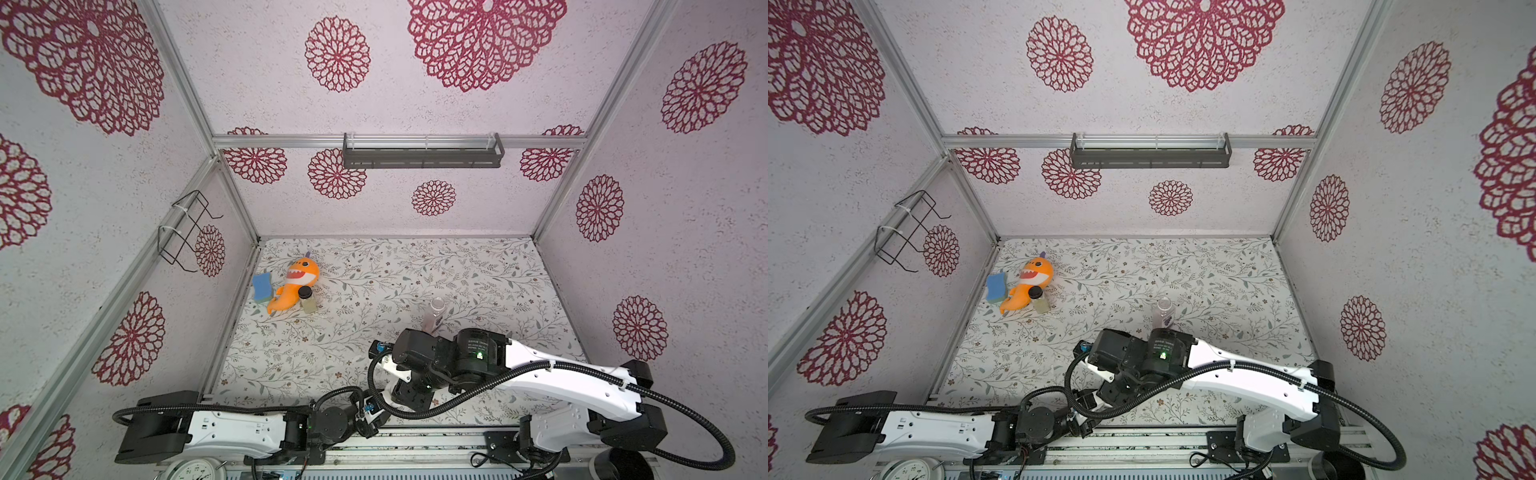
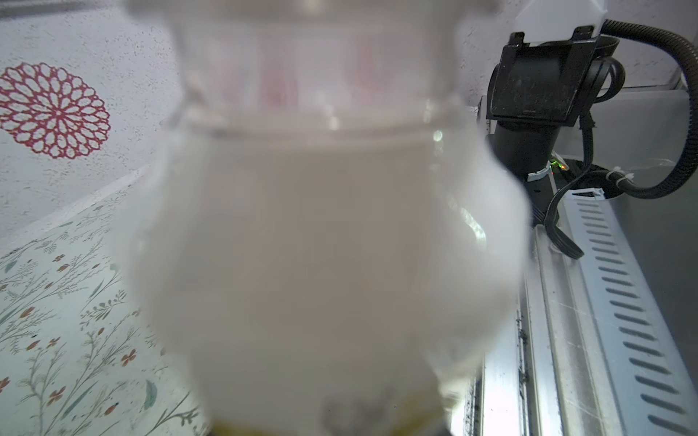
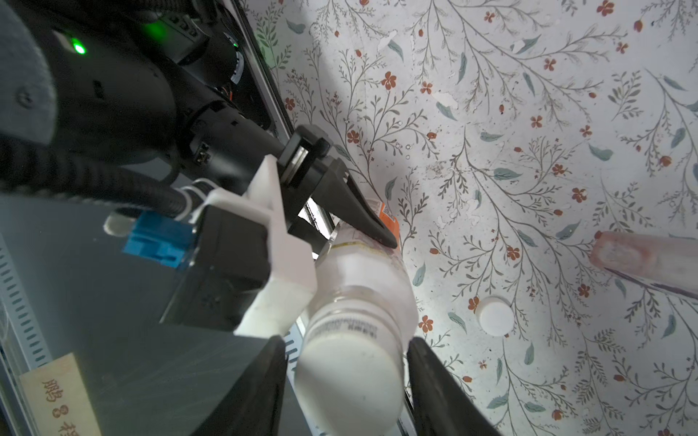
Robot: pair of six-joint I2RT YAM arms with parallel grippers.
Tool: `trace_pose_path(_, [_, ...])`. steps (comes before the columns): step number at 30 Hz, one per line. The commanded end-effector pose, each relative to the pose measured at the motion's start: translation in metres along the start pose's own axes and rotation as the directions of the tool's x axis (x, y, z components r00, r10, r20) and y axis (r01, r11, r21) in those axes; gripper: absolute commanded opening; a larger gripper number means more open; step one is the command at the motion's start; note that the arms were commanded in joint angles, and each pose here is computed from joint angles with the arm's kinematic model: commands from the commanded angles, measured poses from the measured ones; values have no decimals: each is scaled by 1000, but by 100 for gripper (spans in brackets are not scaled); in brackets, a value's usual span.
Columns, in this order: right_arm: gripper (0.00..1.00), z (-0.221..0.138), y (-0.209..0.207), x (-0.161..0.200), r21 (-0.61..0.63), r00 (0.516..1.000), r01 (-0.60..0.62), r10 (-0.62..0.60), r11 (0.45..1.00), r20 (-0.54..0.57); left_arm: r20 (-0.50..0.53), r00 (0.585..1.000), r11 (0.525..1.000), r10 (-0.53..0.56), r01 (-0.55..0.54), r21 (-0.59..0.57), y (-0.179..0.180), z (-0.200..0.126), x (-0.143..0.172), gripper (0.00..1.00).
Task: Screw on the bottle caps
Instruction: Screw the bottle cap onto the plastic bottle.
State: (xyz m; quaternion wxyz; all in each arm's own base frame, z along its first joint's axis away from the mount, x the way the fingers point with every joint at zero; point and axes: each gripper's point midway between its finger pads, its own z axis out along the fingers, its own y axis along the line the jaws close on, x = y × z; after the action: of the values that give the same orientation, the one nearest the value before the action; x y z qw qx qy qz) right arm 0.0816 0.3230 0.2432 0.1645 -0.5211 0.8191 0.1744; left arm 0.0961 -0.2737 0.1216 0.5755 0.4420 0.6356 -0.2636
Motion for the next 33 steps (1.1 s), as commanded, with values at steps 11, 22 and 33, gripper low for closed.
trace_pose_path(11, [55, -25, 9, 30, -70, 976, 176, -184, 982, -120, 48, 998, 992, -45, 39, 122, -23, 2, -20, 41])
trace_pose_path(22, [53, -18, 17, 27, -121, 949, 286, -299, 951, -105, 14, 999, 978, -46, 42, 206, -38, 5, -15, 41])
trace_pose_path(33, [50, -10, 21, 39, -168, 940, 293, -316, 941, -131, 29, 998, 977, -56, 49, 208, -37, 3, -17, 41])
